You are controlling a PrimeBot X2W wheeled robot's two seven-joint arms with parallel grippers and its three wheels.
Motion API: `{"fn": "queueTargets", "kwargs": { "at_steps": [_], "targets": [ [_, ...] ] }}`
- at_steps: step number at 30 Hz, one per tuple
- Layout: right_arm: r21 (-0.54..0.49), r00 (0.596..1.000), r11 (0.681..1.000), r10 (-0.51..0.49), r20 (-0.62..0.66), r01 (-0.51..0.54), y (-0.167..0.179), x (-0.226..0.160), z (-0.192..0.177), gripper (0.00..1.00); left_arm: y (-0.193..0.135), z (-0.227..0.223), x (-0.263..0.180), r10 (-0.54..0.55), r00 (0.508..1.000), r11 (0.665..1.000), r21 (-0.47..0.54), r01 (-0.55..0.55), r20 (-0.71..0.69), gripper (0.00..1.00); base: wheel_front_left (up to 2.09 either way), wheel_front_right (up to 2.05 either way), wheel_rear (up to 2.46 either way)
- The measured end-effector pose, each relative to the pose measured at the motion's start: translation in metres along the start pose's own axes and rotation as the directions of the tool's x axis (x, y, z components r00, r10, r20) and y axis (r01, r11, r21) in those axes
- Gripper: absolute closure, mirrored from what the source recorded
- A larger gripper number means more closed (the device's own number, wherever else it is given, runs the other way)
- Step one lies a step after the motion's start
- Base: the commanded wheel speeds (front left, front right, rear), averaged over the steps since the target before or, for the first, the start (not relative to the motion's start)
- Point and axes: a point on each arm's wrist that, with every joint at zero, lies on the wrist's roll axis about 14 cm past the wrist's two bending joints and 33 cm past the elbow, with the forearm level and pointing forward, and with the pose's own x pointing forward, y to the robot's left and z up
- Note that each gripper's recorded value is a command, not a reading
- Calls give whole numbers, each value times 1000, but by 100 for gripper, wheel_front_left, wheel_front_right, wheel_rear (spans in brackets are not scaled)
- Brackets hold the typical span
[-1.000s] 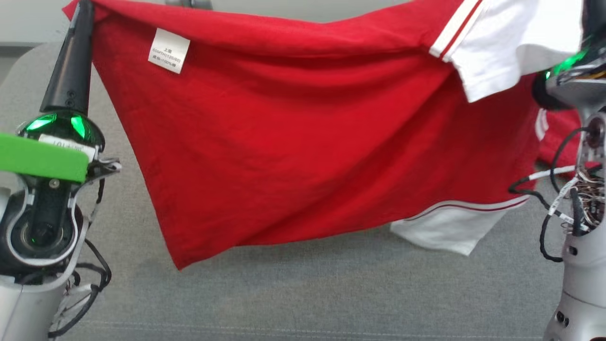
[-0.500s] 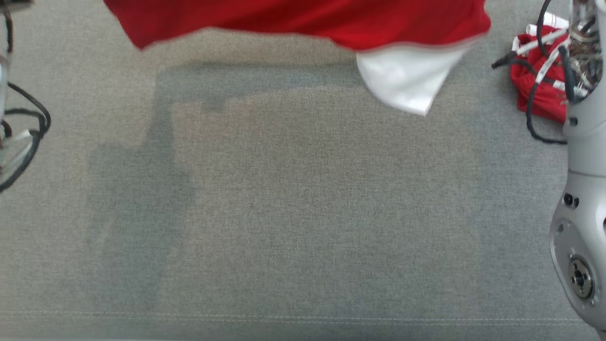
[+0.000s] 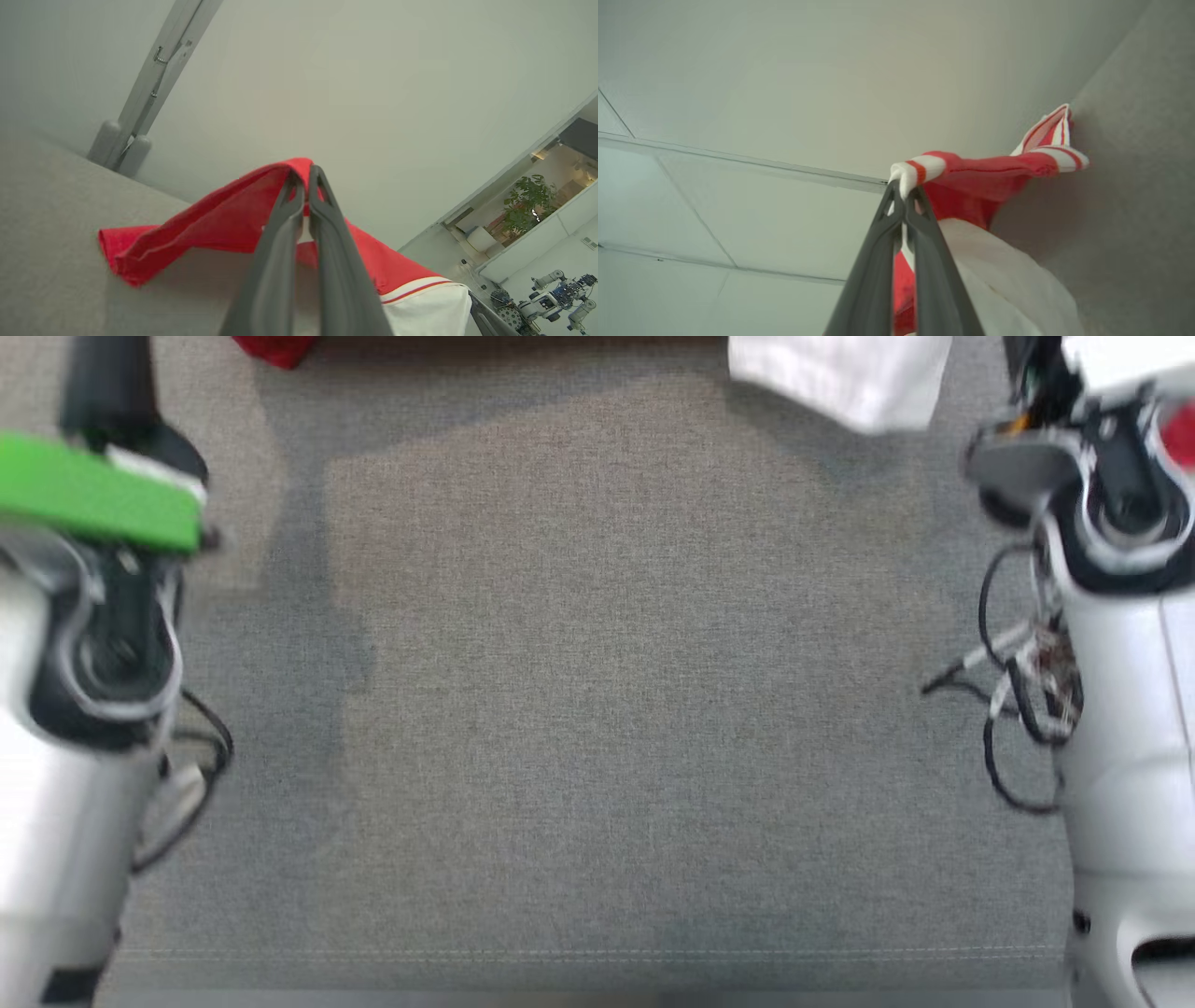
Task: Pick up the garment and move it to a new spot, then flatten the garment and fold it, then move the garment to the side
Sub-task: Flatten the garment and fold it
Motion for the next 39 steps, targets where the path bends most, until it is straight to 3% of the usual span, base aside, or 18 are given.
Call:
{"fn": "queueTargets", "kwargs": {
  "at_steps": [4, 7, 11, 18, 23, 27, 32, 35, 39],
  "targets": [
    [95, 979, 975, -201, -21, 202, -81, -54, -14, 100, 59, -58, -67, 202, 970, 977, -39, -209, -135, 100, 0, 0, 0],
    [181, 950, 935, -312, 6, 306, -116, -102, -17, 100, 90, -73, -125, 351, 919, 926, -82, -370, -178, 100, 0, 0, 0],
    [225, 918, 894, -398, 2, 387, -139, -144, -27, 100, 92, -71, -156, 399, 900, 898, -121, -422, -176, 100, 0, 0, 0],
    [234, 926, 904, -375, 36, 357, -125, -173, -21, 100, 64, -62, -168, 355, 924, 906, -191, -378, -142, 100, 0, 0, 0],
    [234, 927, 904, -374, 26, 359, -122, -191, -28, 100, 63, -63, -190, 383, 913, 889, -211, -406, -141, 100, 0, 0, 0],
    [227, 944, 924, -326, 43, 309, -104, -195, -23, 100, 65, -57, -202, 405, 906, 882, -208, -422, -122, 100, 0, 0, 0],
    [234, 964, 944, -256, 66, 235, -78, -202, -15, 100, 52, -40, -202, 373, 925, 901, -211, -379, -70, 100, 0, 0, 0],
    [238, 966, 946, -246, 81, 221, -73, -213, -12, 100, 42, -34, -205, 351, 935, 913, -204, -354, -54, 100, 0, 0, 0],
    [253, 952, 930, -295, 81, 266, -84, -232, -13, 100, 47, -43, -222, 393, 915, 893, -202, -403, -86, 100, 0, 0, 0]
  ]
}}
